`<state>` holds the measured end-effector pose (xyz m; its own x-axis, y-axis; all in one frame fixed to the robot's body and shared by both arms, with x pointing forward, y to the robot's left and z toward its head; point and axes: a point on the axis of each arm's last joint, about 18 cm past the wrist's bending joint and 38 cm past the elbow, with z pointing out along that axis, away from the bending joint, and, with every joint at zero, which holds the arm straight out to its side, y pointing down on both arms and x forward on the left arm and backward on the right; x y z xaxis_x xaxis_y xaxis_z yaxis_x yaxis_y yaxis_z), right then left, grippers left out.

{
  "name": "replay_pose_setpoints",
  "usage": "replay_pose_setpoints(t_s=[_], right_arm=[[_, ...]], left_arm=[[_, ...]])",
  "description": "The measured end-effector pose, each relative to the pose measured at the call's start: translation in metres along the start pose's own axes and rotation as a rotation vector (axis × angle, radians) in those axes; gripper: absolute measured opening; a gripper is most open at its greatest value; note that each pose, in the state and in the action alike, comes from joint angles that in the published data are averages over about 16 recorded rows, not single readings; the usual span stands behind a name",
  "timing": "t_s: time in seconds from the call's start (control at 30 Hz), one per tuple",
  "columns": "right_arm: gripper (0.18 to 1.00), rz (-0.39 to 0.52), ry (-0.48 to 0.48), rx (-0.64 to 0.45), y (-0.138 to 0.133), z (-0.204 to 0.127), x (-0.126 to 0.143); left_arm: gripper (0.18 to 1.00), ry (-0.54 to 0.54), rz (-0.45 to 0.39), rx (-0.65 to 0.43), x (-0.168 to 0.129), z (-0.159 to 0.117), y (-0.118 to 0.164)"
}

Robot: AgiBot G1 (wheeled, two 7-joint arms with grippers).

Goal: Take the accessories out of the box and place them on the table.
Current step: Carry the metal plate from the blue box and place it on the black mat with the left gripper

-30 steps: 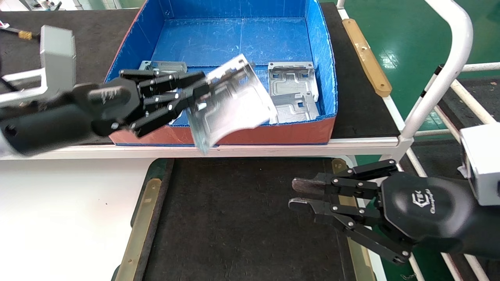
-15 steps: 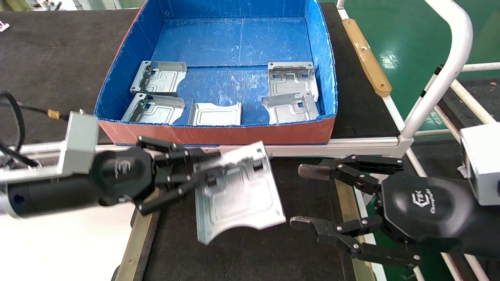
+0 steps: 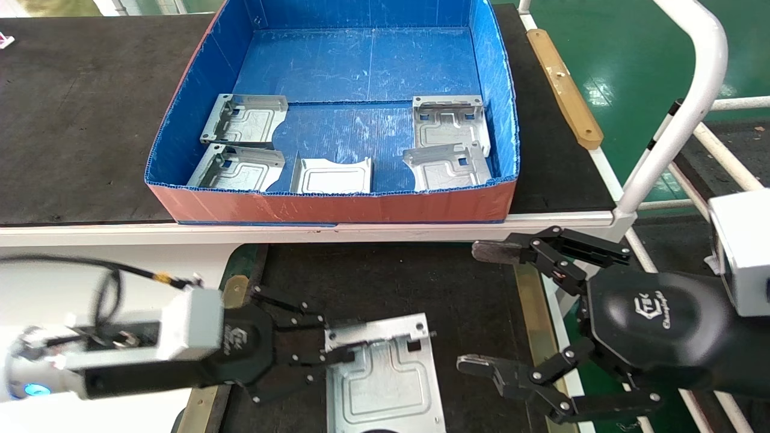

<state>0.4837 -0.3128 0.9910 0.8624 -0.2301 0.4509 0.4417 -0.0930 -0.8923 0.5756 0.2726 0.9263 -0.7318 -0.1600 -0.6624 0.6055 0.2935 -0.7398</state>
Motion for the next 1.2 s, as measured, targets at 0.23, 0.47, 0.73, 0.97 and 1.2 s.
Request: replay_pose_setpoints(t_s=[0.23, 0.47, 0.73, 0.97, 1.2], right_arm=[[0.946, 0.0, 0.0, 0.0, 0.0, 0.0, 0.0], [0.988, 0.0, 0.0, 0.0, 0.0, 0.0, 0.0], [1.0, 0.0, 0.0, 0.0, 0.0, 0.0, 0.0], [1.001, 0.0, 0.0, 0.0, 0.0, 0.0, 0.0], [1.001, 0.0, 0.0, 0.0, 0.0, 0.0, 0.0]], left_arm=[[0.29, -0.003, 0.04, -0.066, 0.013, 0.028, 0.033], [0.29, -0.02, 0.072, -0.117, 0.021, 0.06, 0.06], [0.29, -0.049, 0.093, -0.154, 0.019, 0.097, 0.082], [0.29, -0.072, 0.099, -0.161, 0.008, 0.129, 0.089], [0.29, -0.086, 0.11, -0.15, -0.007, 0.157, 0.086]])
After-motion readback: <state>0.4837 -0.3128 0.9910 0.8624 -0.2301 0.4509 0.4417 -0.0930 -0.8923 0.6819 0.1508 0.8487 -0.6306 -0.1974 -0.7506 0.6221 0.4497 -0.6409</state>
